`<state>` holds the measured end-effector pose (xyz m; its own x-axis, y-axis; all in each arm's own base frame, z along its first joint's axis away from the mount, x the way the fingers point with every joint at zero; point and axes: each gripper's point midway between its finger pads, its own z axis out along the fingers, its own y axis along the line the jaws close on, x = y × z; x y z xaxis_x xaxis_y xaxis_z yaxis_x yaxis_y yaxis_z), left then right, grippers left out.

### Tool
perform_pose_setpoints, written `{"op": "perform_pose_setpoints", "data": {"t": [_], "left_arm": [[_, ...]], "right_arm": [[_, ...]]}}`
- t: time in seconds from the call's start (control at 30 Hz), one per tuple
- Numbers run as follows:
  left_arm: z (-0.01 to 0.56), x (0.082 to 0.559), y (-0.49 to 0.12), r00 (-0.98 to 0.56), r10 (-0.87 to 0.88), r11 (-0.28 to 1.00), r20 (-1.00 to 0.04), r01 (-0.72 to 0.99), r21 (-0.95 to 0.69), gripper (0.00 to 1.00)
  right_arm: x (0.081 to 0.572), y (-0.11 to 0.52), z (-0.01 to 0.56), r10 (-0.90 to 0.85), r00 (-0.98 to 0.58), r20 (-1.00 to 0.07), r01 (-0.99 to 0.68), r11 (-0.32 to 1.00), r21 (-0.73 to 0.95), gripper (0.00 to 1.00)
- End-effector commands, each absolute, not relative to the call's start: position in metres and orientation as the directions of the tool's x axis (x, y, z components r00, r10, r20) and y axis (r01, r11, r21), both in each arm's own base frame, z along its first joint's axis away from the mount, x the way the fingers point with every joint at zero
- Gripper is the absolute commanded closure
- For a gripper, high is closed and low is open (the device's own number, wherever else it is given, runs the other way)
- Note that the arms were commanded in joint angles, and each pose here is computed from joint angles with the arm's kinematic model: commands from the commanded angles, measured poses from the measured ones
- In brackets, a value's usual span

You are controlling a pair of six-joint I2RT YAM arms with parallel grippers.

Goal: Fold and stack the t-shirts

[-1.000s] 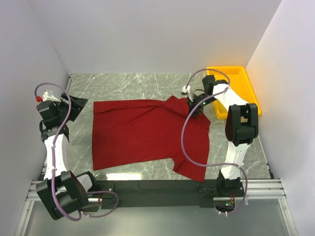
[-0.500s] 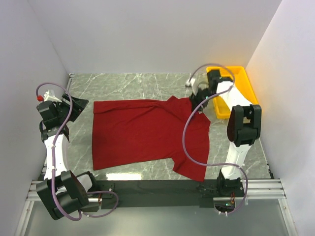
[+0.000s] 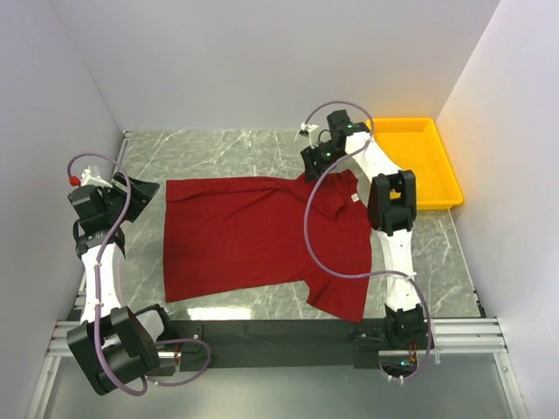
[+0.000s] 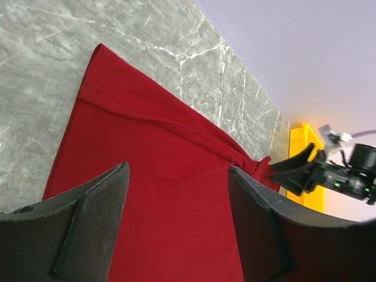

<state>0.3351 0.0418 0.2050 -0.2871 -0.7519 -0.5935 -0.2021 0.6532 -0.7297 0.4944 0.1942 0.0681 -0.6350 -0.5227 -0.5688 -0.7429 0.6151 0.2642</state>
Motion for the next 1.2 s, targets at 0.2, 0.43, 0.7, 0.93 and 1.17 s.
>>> {"op": "perform_pose_setpoints", "data": {"t": [0.2, 0.43, 0.7, 0.93, 1.17], "left_arm": [[0.215, 0.334, 0.041, -0.281, -0.727, 0.679, -0.626, -0.161, -0.716, 0.27], [0.211, 0.332, 0.039, -0.287, -0.728, 0.677, -0.623, -0.163, -0.717, 0.27], [0.211, 0.331, 0.039, -0.291, -0.728, 0.677, -0.62, -0.165, -0.717, 0.27], [0.212, 0.329, 0.038, -0.293, -0.728, 0.677, -0.62, -0.162, -0.718, 0.27], [0.212, 0.329, 0.037, -0.295, -0.727, 0.678, -0.62, -0.16, -0.718, 0.27]], "right_arm": [[0.534, 0.191, 0.08, -0.499, -0.618, -0.607, -0.698, 0.703, 0.133, 0.35], [0.537, 0.192, 0.074, -0.528, -0.583, -0.617, -0.73, 0.674, 0.113, 0.33], [0.528, 0.208, 0.059, -0.576, -0.554, -0.601, -0.788, 0.596, 0.155, 0.33], [0.516, 0.21, 0.052, -0.623, -0.534, -0.572, -0.818, 0.551, 0.163, 0.41], [0.508, 0.215, 0.073, -0.618, -0.493, -0.613, -0.844, 0.51, 0.164, 0.87]]}}
